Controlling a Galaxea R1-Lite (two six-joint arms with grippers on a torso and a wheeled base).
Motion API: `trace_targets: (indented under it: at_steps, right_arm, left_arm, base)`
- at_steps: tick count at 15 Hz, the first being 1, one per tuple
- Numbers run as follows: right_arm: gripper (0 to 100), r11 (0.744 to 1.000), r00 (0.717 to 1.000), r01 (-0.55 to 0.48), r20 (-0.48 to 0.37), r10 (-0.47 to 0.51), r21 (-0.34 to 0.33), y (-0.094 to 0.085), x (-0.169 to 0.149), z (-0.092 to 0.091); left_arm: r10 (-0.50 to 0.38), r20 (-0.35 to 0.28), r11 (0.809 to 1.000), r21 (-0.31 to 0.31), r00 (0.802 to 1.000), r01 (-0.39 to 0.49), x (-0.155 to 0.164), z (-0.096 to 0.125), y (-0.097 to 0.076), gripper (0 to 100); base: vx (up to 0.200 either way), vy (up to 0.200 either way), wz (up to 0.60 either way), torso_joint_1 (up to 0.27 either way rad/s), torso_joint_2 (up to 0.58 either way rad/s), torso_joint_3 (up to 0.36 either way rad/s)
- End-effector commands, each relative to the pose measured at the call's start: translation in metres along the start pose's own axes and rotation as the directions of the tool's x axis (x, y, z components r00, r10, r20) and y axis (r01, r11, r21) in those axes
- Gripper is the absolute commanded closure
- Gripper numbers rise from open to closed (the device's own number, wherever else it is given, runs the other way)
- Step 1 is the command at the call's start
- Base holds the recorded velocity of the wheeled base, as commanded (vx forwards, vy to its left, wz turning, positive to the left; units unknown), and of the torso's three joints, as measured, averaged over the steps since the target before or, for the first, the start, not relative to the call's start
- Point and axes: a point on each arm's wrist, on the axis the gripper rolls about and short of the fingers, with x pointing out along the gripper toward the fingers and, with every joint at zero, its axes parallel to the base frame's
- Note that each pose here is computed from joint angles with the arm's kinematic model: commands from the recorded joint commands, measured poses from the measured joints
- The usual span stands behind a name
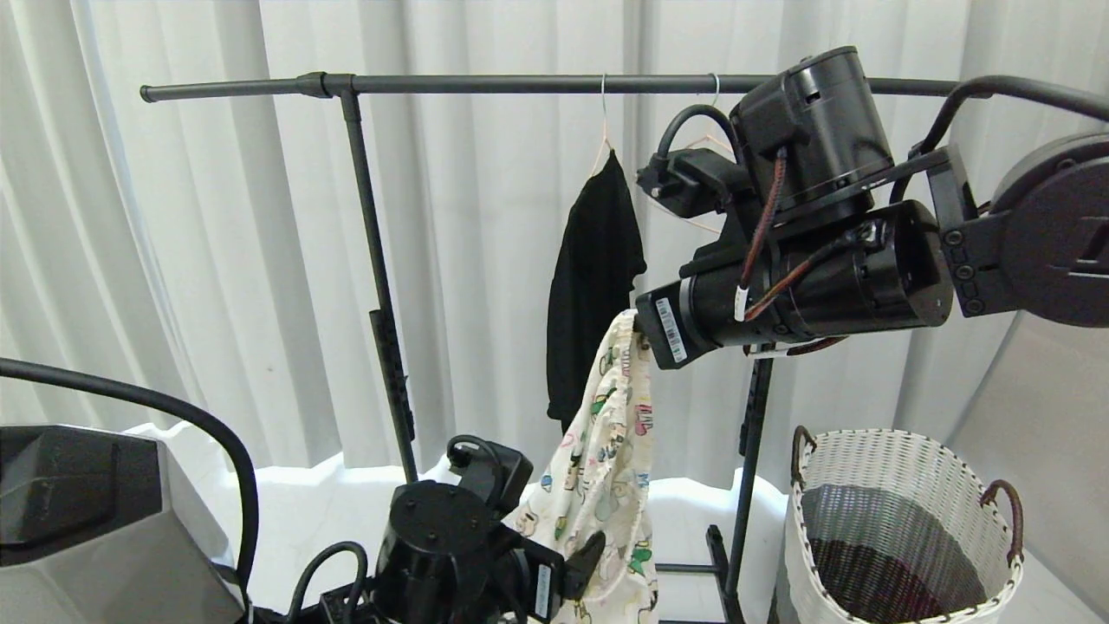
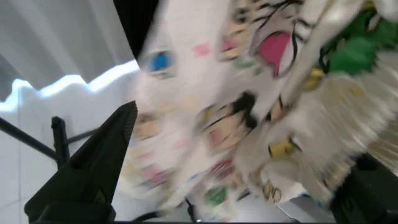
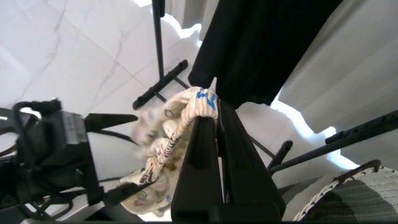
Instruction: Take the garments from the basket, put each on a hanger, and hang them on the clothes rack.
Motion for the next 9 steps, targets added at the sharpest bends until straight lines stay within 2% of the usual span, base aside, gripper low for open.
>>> trace_targets:
  at_steps: [1,4,8,9]
  right_arm:
    - [100,1.0,1.0,0.0,0.006,0.0,0.001,0.0,-0.003,0.001]
    - [100,1.0,1.0,-0.003,0.006,0.003,-0.003,0.001,-0.008,0.001]
    - [100,1.0,1.0,0.0,0.011,0.0,-0.002,0.0,-0.01,0.001]
    - [100,1.0,1.0,0.0,0.009,0.0,-0.002,0.0,-0.01,0.001]
  left_arm:
    - [0.003,-0.032,1.0,0.028,0.999,-0.003,-0.014,-0.017,0.006,0]
    - [0.002,-0.045,0.999,0.038,0.999,0.0,-0.022,-0.025,0.008,0]
    - [-0.001,-0.055,0.997,0.082,0.999,0.005,-0.023,-0.027,0.008,0]
    - [0.001,-0.062,0.996,0.084,0.998,0.004,-0.024,-0.028,0.009,100]
  base:
    - [0.0,0.0,0.0,0.0,0.0,0.0]
    - [0.0,0.0,0.0,0.0,0.0,0.0]
    - [0.0,0.0,0.0,0.0,0.0,0.0]
    - [0.0,0.0,0.0,0.0,0.0,0.0]
